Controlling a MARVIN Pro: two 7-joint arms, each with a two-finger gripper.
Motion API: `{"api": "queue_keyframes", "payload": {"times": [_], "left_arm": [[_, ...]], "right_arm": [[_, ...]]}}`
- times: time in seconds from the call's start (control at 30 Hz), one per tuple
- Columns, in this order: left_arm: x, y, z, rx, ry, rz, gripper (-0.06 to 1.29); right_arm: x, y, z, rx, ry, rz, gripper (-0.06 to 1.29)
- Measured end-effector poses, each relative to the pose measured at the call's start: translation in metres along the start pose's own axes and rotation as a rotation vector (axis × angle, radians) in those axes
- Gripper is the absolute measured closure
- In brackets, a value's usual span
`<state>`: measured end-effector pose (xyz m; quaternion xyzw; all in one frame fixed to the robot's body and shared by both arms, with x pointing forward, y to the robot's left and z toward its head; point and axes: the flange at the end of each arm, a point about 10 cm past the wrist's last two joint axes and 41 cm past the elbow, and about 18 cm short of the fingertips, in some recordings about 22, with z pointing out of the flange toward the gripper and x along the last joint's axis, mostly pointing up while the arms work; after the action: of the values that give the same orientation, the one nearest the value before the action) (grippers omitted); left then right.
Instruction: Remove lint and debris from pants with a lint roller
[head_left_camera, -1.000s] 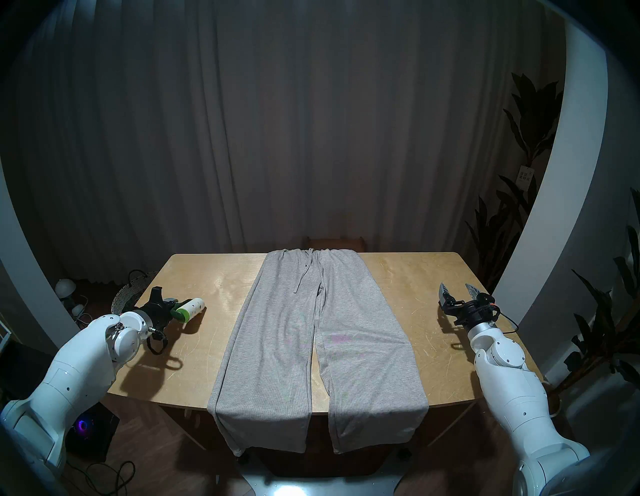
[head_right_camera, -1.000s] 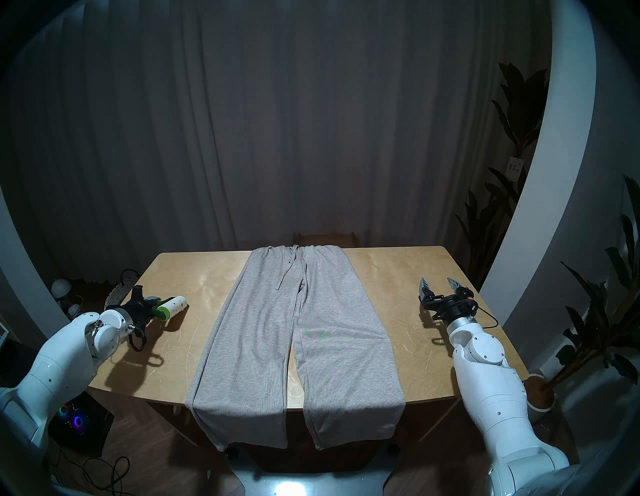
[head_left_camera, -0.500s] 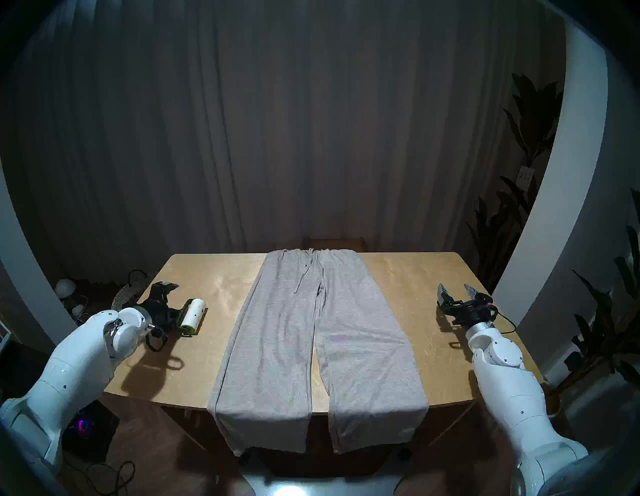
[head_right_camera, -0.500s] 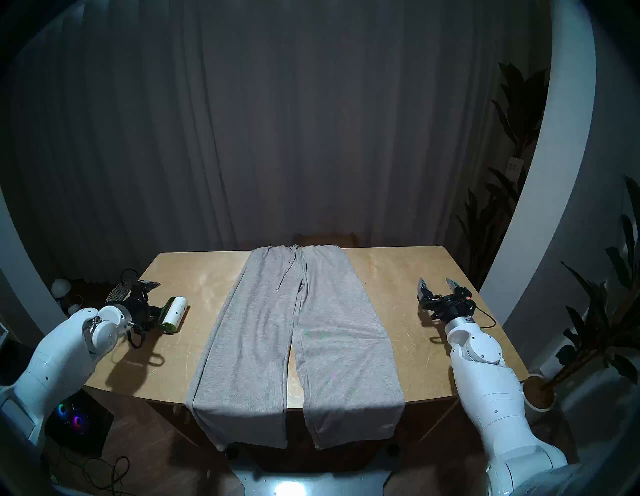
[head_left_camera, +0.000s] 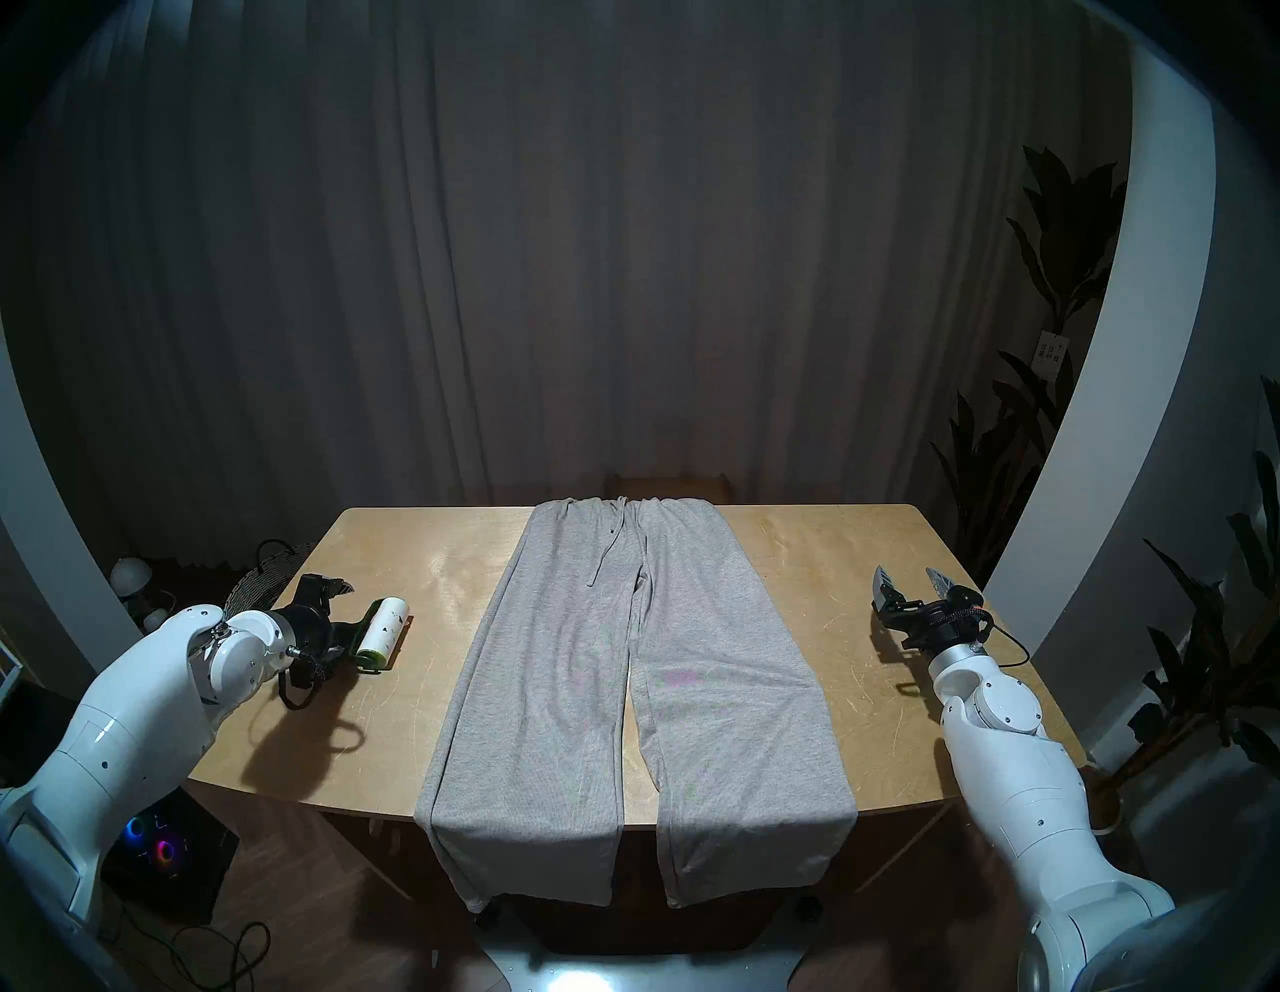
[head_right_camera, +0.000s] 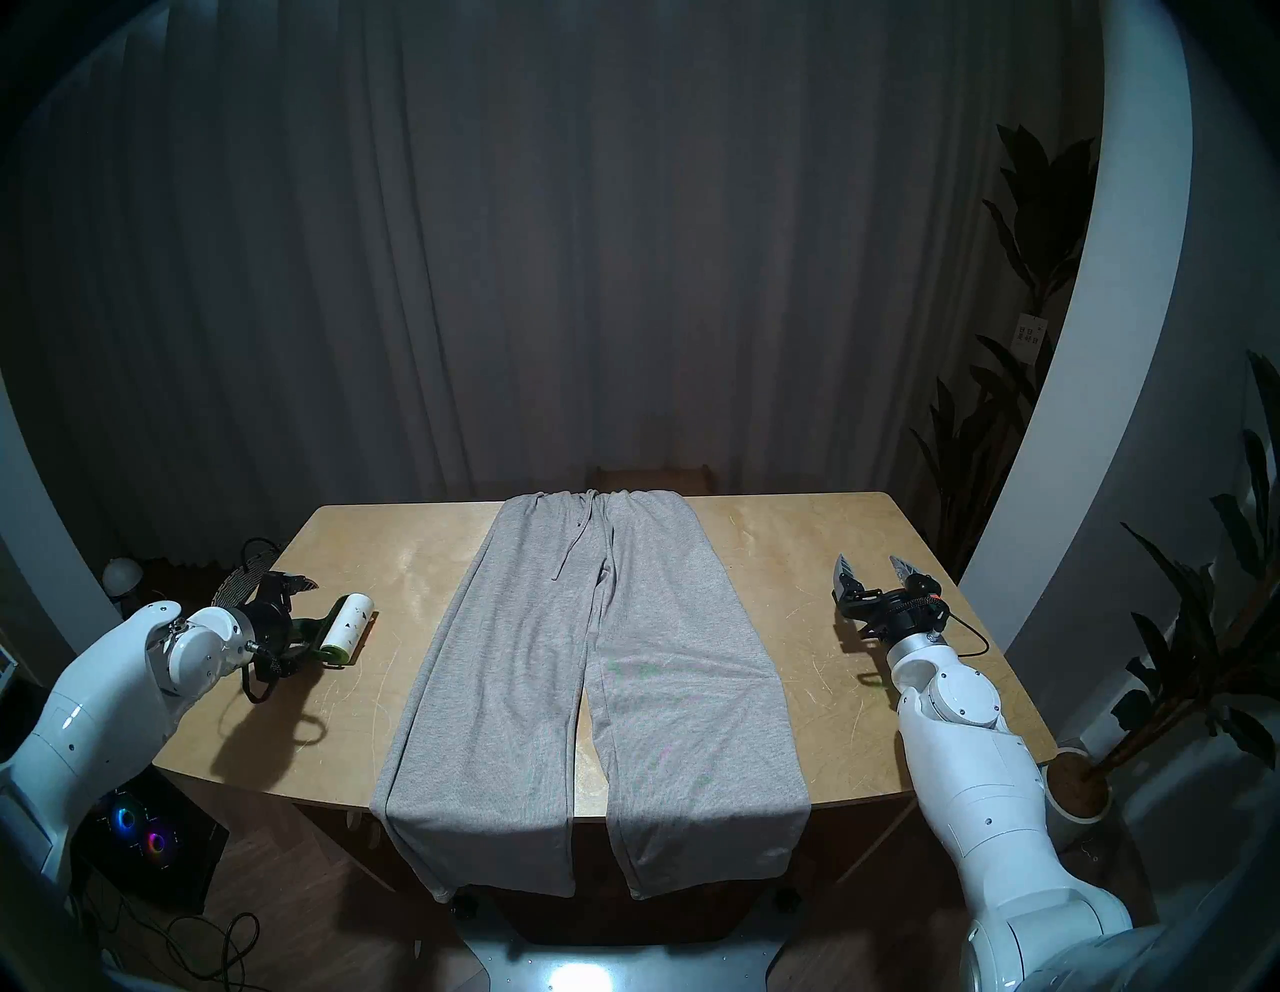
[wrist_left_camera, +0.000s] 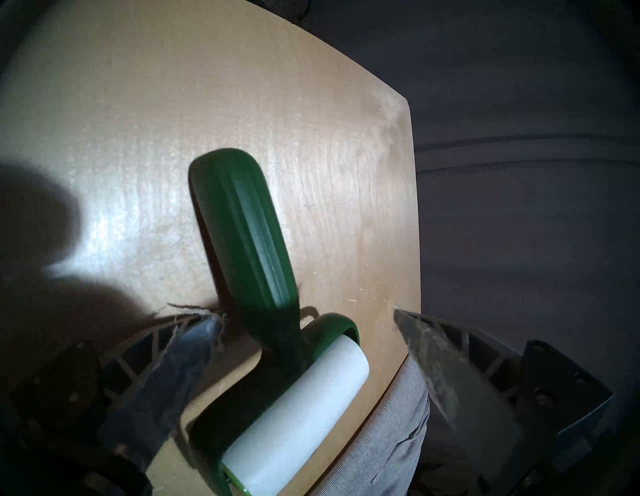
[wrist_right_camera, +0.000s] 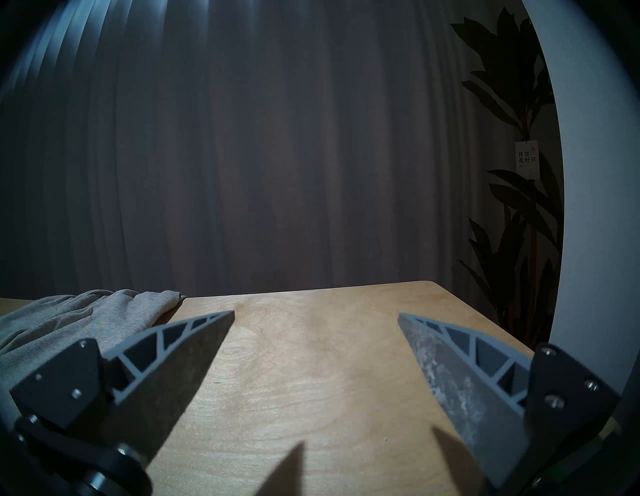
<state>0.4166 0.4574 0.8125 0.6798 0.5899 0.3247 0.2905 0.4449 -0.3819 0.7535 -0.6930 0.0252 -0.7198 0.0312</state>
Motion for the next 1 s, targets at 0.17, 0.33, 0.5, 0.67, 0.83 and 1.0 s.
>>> {"api": "queue_keyframes", "payload": {"times": [0.17,0.33,0.5,0.67,0.83,1.0], "left_arm": [[-0.003,0.004,-0.013,-0.005,0.008,0.008,0.00],[-0.004,0.008,-0.025,-0.035,0.043,0.082,0.00],[0.007,0.013,-0.037,-0.056,0.132,0.262,0.00],[0.017,0.018,-0.047,-0.082,0.204,0.441,0.00],[0.018,0.018,-0.052,-0.106,0.235,0.613,0.00],[0.012,0.013,-0.052,-0.133,0.240,0.780,0.00]], "right_arm": [[0.000,-0.001,0.000,0.000,0.000,0.001,-0.02],[-0.001,-0.001,0.001,0.000,-0.001,0.003,-0.02],[-0.001,-0.004,0.003,0.003,0.001,0.006,-0.02],[0.003,-0.008,0.007,0.012,0.010,0.007,-0.02],[0.011,-0.015,0.015,0.033,0.031,0.006,-0.02],[0.025,-0.026,0.025,0.070,0.060,-0.018,-0.02]]}}
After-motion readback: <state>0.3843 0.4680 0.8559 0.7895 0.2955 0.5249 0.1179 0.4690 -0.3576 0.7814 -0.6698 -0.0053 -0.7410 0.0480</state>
